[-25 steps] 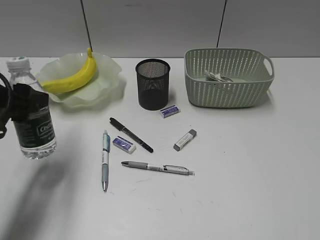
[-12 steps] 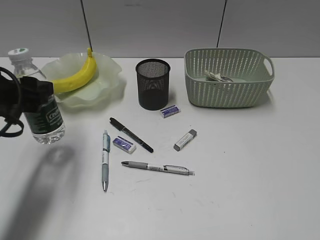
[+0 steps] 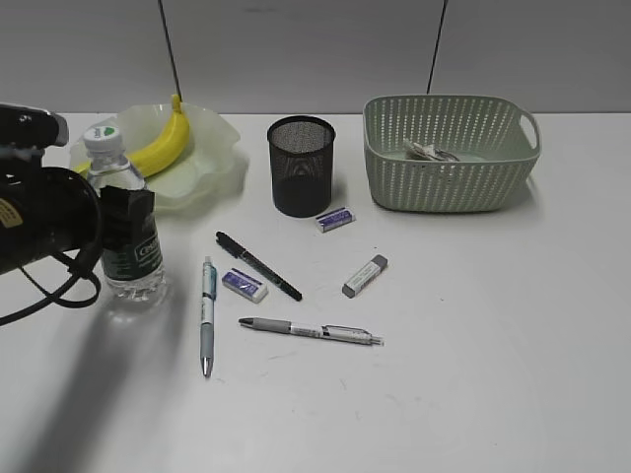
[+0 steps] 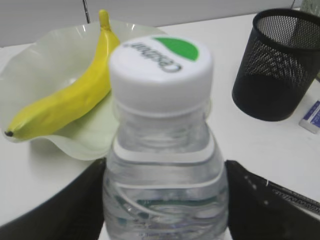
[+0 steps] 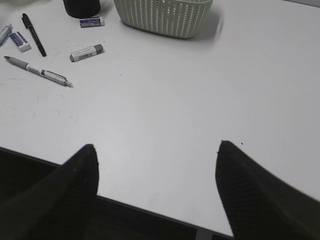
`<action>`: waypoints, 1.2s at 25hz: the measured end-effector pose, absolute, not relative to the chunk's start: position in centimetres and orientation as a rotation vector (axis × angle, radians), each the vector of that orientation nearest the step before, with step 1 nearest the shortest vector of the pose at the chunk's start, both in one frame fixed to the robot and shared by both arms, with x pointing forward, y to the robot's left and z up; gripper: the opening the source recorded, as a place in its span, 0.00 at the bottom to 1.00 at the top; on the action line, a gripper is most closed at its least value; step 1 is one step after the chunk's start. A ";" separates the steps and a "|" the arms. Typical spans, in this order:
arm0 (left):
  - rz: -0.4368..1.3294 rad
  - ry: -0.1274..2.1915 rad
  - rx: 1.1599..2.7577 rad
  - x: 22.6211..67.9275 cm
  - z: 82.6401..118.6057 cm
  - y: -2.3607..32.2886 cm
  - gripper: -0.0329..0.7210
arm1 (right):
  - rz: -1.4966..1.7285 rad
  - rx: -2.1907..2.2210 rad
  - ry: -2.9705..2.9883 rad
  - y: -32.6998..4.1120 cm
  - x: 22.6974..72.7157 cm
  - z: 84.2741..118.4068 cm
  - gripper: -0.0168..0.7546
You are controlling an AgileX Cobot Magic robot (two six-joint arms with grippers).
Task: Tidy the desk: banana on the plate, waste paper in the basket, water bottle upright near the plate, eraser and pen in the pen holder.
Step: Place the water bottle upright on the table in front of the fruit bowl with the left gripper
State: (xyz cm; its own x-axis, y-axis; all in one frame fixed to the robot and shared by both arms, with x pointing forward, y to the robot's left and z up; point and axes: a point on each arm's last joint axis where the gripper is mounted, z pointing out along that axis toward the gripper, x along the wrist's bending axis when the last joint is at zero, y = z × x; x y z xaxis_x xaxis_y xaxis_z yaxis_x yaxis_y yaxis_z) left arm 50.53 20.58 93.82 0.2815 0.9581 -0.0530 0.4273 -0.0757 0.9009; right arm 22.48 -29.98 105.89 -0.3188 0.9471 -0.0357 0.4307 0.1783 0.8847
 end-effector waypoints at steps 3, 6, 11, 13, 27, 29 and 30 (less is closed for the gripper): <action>0.731 1.306 1.690 50.5 93.3 20.6 0.71 | 1.083 1.296 1.846 -30.0 22.5 105.9 0.76; 0.726 1.312 1.697 50.4 93.2 20.6 0.71 | 1.083 1.296 1.846 -30.0 22.5 105.9 0.76; 0.724 1.314 1.701 50.4 93.2 20.6 0.71 | 1.081 1.296 1.845 -30.0 22.5 105.9 0.76; 0.723 1.315 1.701 50.4 93.2 20.6 0.71 | 1.081 1.296 1.845 -30.0 22.5 105.9 0.76; 0.721 1.317 1.703 50.4 93.2 20.6 0.77 | 1.082 1.296 1.844 -30.0 22.5 105.9 0.76; 0.718 1.320 1.707 50.3 93.3 20.6 0.78 | 1.082 1.296 1.844 -30.0 22.5 105.9 0.76; 0.715 1.323 1.711 50.3 93.4 20.6 0.79 | 1.082 1.296 1.844 -30.0 22.5 105.9 0.76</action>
State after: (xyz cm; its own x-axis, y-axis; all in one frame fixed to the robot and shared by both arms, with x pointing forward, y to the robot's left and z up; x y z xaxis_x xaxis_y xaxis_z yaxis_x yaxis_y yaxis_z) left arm 50.27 20.63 93.37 0.2814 0.9581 -0.0531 0.4808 -0.0929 0.8719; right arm 22.49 -29.99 105.90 -0.3174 0.9475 -0.0376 0.4296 0.1790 0.8851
